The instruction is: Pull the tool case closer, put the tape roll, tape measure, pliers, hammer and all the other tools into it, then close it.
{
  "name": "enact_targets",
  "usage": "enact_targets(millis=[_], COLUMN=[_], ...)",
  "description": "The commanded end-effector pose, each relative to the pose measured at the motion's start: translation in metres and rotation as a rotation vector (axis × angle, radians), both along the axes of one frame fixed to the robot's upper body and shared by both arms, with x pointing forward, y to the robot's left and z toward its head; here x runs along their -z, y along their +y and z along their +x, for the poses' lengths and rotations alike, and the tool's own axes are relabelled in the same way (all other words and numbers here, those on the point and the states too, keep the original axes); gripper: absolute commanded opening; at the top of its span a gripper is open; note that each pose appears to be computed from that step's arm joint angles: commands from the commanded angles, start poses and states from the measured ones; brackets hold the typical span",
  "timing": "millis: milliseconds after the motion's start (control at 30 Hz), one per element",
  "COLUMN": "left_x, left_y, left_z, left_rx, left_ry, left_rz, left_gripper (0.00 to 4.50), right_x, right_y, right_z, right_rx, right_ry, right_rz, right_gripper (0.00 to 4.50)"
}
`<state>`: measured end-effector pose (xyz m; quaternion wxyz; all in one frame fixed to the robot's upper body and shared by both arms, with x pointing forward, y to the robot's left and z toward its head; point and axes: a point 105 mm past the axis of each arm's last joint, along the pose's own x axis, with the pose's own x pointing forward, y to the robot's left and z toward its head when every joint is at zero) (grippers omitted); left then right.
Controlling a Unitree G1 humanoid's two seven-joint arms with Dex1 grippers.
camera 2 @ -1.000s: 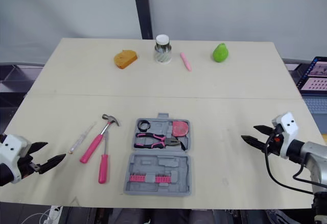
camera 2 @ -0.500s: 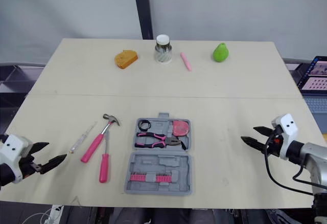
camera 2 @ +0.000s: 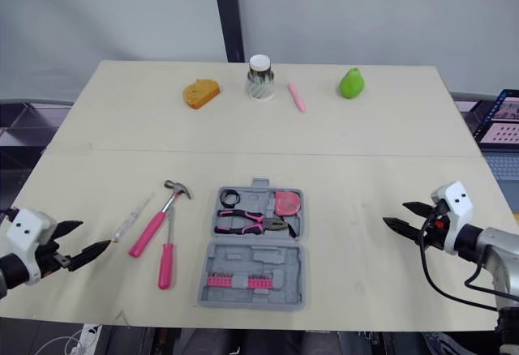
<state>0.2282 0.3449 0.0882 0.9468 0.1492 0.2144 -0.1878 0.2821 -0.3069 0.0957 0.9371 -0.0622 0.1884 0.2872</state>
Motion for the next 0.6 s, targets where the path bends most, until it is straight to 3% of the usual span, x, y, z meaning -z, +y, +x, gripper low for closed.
enact_targets(millis=[33,267,467,533,600], left_x=[-0.011,-0.034,-0.021,-0.015,-0.01], left_y=[-0.003,-0.05,-0.107,-0.113,-0.125], left_z=[0.0,-0.013,-0.024,-0.027,-0.029], left_rx=[-0.037,-0.168,-0.374,-0.435,-0.471], left_ry=[-0.07,-0.252,-0.253,-0.227,-0.203], left_rz=[-0.033,-0.228,-0.367,-0.359,-0.391], left_gripper=[4.5,4.5,4.5,4.5,4.5], right_x=[-0.017,-0.057,-0.081,-0.086,-0.09], right_y=[0.006,0.058,0.128,0.144,0.159], right_z=[0.005,0.013,0.014,0.013,0.01], right_rx=[-0.03,-0.261,-0.572,-0.649,-0.739], right_ry=[-0.071,-0.119,-0.109,-0.098,-0.081], right_rz=[0.018,0.071,0.061,0.055,0.05], right_gripper=[3.87,3.87,3.87,4.42,4.48])
